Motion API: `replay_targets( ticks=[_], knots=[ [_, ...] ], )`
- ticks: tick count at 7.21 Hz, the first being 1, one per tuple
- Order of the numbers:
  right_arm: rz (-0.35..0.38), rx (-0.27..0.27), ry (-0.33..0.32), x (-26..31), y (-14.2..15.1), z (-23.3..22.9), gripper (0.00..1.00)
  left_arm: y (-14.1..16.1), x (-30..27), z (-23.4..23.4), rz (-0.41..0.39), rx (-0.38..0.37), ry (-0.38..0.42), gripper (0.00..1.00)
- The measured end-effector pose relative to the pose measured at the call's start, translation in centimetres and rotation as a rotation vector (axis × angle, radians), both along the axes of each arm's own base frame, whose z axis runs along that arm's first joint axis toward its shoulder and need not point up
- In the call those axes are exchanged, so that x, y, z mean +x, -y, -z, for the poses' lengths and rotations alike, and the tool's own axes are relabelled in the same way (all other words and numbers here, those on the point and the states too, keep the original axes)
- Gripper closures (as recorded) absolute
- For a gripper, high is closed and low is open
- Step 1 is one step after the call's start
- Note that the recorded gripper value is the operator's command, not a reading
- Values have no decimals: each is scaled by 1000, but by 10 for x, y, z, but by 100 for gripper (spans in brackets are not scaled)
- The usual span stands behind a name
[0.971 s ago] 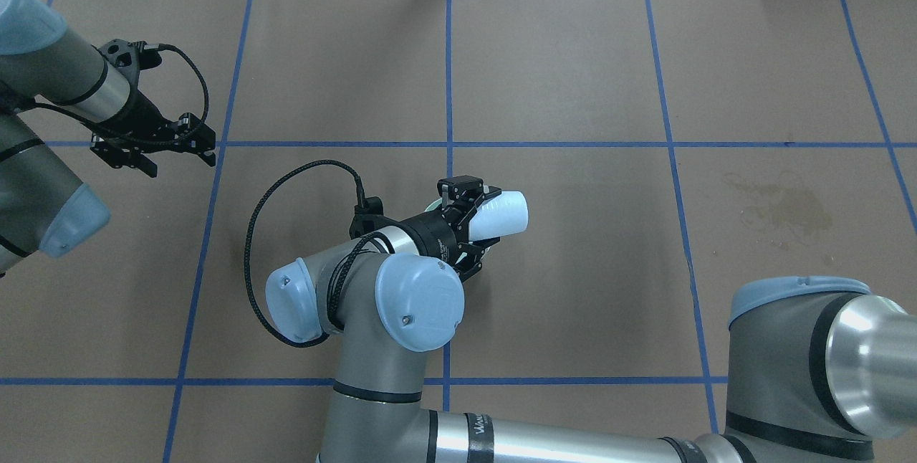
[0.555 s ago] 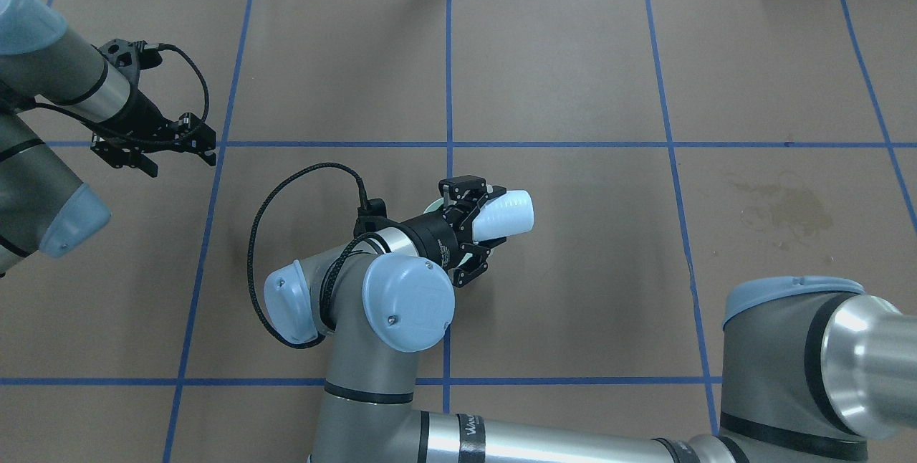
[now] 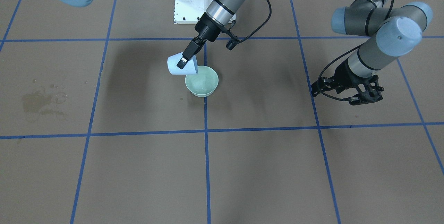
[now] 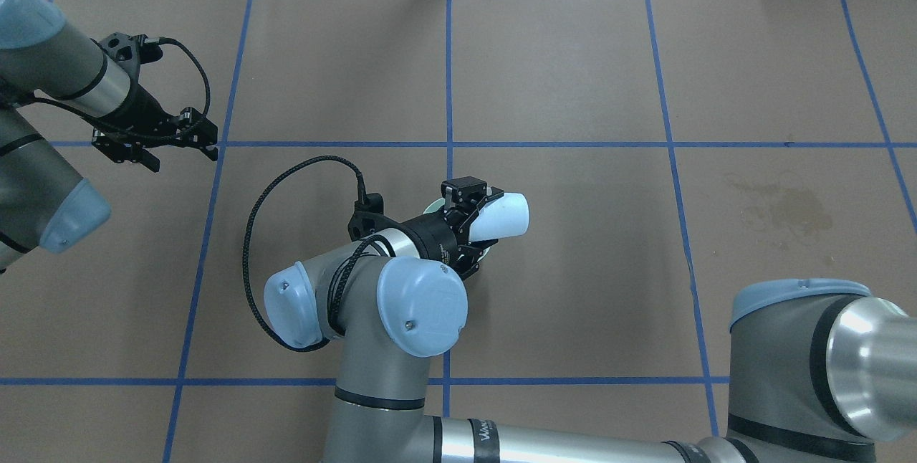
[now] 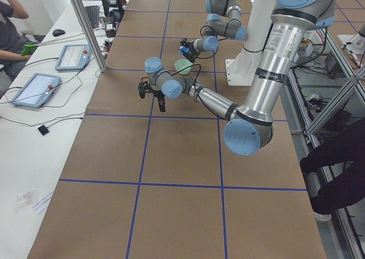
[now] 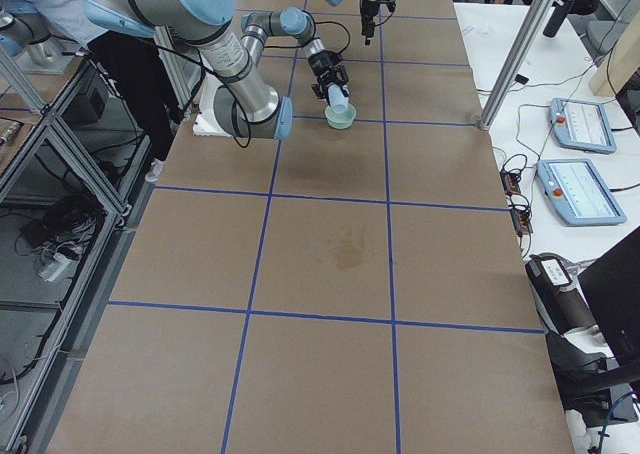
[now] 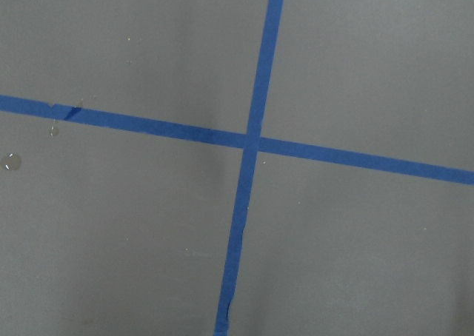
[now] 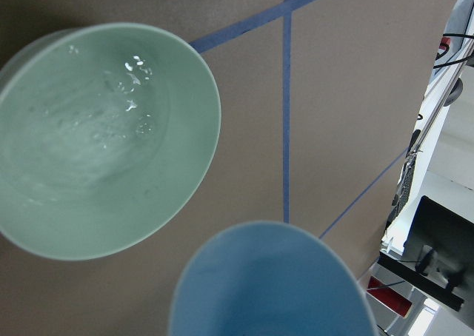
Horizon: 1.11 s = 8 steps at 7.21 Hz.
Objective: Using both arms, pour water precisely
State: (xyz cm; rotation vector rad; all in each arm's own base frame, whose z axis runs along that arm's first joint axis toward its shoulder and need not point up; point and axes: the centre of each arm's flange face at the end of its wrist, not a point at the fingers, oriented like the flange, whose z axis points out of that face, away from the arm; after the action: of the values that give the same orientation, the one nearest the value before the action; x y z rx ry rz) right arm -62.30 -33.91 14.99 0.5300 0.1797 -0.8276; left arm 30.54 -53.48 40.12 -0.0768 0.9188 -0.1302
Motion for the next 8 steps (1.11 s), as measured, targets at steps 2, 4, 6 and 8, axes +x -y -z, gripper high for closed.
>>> replay_targets(
  ticks=[2,4,6,8],
  knots=[
    [-115,-78,325,44,24,-35,51,-6,-5,21,18,9,-24,0],
    [-194,-219,585,132,69,-74,51,-10,-7,32,35,4,-37,0],
    [-267,-324,765,226,105,-127,51,-13,-8,35,37,6,-41,0],
    [-340,-378,853,311,129,-207,51,-15,-9,35,37,6,-42,0]
  ],
)
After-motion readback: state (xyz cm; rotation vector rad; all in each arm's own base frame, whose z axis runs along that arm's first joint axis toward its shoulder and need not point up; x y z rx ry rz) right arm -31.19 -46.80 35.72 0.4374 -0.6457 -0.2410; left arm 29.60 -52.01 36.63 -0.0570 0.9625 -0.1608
